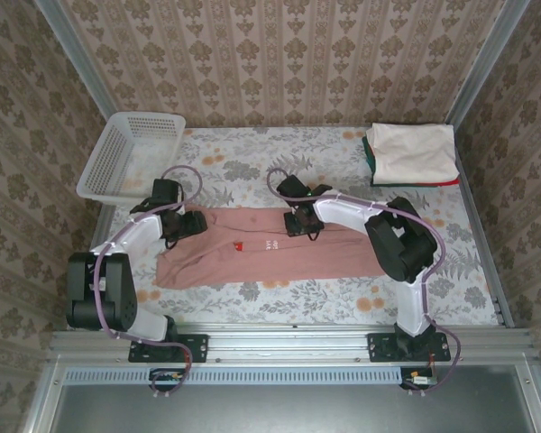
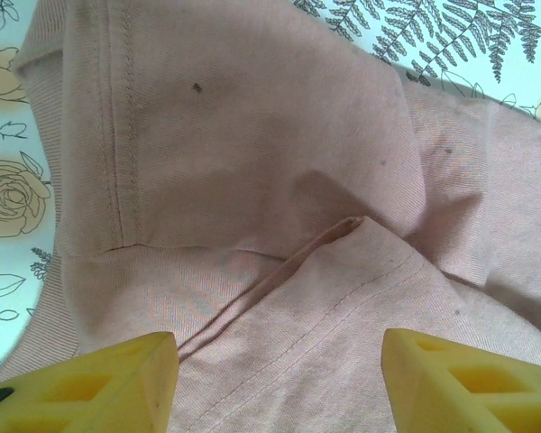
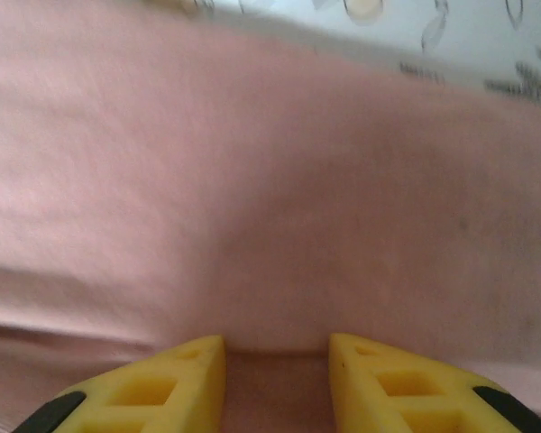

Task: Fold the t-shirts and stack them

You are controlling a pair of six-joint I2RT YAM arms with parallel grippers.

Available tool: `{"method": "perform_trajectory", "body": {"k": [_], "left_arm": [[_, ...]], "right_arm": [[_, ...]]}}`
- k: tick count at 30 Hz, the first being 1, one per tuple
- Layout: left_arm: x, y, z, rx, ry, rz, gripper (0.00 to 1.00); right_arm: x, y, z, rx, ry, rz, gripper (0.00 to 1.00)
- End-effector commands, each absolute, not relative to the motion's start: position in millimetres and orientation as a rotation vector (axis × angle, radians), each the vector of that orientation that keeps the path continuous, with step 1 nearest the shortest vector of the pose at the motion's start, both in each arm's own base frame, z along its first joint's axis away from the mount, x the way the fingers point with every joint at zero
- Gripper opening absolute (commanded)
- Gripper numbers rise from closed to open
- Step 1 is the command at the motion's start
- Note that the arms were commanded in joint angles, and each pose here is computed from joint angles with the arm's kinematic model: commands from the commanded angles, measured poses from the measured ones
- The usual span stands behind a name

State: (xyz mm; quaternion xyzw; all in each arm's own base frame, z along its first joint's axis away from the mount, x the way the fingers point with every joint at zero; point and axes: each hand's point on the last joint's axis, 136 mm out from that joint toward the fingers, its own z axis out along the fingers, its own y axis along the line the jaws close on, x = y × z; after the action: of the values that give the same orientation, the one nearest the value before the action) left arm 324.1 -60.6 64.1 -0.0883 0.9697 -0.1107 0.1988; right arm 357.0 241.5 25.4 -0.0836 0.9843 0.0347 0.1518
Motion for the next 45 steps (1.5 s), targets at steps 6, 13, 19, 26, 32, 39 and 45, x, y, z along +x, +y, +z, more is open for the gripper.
{"method": "perform_trajectory", "body": {"k": [6,13,19,26,32,39,45], "left_arm": [[335.9,-59.3,77.8,-0.233,2.671,-0.326,0.66],[339.4,-65.3,85.0,-0.169,2.662,-0.348,0.70],[339.1,-76.1,74.4,-0.082,2.716,-0.298,0.69],[344.3,-83.3,61.4,-0.018,2.768,-0.211,0.69],[340.5,-84.2,50.9,-0.016,2.794,-0.218,0.66],[334.4,-80.9,43.3,-0.024,2.815,-0.216,0.65],[333.9,-82.2,44.9,-0.018,2.815,-0.238,0.64]], "right_arm": [[330.0,244.2,32.3,-0.304,2.831,0.069,0.37],[317.2,234.0,27.1,-0.309,2.856,0.020,0.37],[328.2,244.0,69.6,-0.301,2.761,0.110,0.38],[325.5,153.3,68.0,-0.065,2.780,-0.113,0.40],[312.0,84.0,39.7,0.160,2.855,-0.167,0.40],[281.0,72.8,31.8,0.209,2.881,-0.170,0.42],[283.2,64.7,48.1,0.242,2.844,-0.158,0.47]]}}
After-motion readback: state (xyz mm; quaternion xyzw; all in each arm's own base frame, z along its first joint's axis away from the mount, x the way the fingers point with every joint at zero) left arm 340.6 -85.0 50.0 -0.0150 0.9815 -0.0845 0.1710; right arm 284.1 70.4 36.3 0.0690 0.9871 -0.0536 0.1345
